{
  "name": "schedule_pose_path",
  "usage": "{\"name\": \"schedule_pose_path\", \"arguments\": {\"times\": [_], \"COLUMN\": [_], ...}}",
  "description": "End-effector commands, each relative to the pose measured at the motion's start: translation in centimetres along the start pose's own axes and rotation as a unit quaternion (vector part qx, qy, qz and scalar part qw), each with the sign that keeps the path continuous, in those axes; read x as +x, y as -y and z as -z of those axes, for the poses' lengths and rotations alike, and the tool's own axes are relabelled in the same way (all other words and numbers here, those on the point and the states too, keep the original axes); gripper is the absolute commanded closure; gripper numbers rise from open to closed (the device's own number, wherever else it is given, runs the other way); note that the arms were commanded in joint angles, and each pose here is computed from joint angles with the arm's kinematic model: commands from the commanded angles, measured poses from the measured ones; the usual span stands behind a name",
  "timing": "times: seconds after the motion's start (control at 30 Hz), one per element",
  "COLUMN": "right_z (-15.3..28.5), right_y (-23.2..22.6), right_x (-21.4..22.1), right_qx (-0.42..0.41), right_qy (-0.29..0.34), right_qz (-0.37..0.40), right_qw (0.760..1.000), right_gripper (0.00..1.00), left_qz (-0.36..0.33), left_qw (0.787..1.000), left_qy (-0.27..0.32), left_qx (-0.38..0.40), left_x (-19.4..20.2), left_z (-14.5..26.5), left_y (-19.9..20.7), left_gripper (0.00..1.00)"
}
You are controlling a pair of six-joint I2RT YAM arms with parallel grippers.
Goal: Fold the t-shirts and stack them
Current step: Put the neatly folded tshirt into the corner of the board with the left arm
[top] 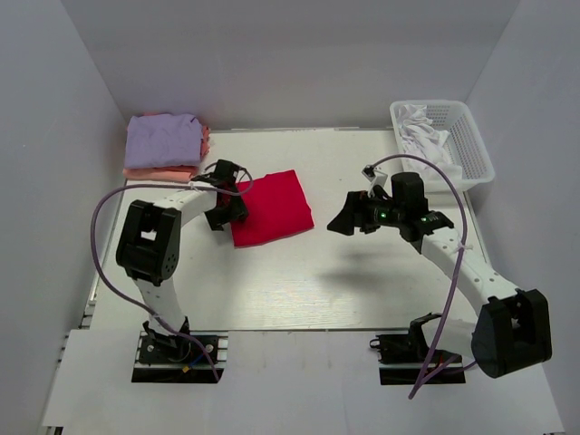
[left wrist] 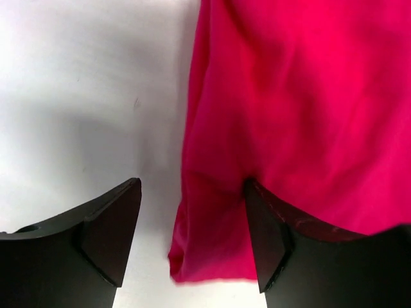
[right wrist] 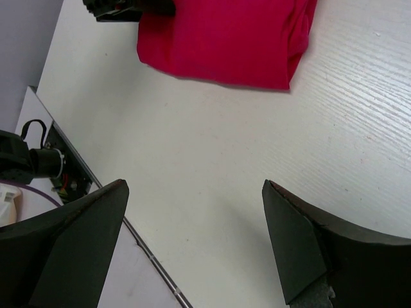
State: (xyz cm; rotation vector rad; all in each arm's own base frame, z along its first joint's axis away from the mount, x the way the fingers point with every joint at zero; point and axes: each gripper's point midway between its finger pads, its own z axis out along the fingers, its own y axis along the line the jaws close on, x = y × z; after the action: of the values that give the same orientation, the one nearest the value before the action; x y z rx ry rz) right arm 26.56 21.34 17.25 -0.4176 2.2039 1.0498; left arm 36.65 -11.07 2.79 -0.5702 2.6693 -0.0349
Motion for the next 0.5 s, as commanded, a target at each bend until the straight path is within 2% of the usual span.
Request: {"name": "schedule_pose_path", "arguments": {"times": [0.0,0.1,0.13,0.23,0.27,0.43,0.47], "right_z": [0.8,1.0,1.1,1.2,1.3,1.1,1.1], "right_y": [-0.5,-1.1,-1.3,-2.3,-2.5,-2.3,-2.2], "right_x": [0.1,-0.1,-0.2,-0.4,-0.4,-0.2,-0.4], "right_qx": [-0.003,-0.014,-0.019,-0.044,-0.052,-0.049,-0.047], "right_qy": [0.003,0.008,0.01,0.01,0.008,0.006,0.008], "right_qz": [0.016,0.019,0.023,0.029,0.028,0.029,0.028], "right_qw": [1.0,1.0,1.0,0.999,0.998,0.998,0.998], "right_gripper": [0.1,0.1,0.1,0.1,0.1,0.1,0.1], "left_qz": [0.004,0.002,0.004,-0.002,-0.003,-0.051,-0.056], "left_qw": [1.0,1.0,1.0,0.999,0.999,0.995,0.993], "left_qy": [0.021,0.003,0.007,-0.006,-0.013,-0.019,-0.021], "left_qx": [-0.004,0.003,0.019,0.033,0.034,0.08,0.101], "left_x": [-1.7,-0.7,-1.0,-0.1,0.3,1.0,1.2], "left_z": [-0.7,-2.2,-2.5,-3.8,-4.2,-5.1,-5.2], "left_y": [0.5,0.8,1.5,2.0,2.0,3.1,3.7], "left_gripper": [0.25,0.29,0.37,0.42,0.49,0.66,0.88]}}
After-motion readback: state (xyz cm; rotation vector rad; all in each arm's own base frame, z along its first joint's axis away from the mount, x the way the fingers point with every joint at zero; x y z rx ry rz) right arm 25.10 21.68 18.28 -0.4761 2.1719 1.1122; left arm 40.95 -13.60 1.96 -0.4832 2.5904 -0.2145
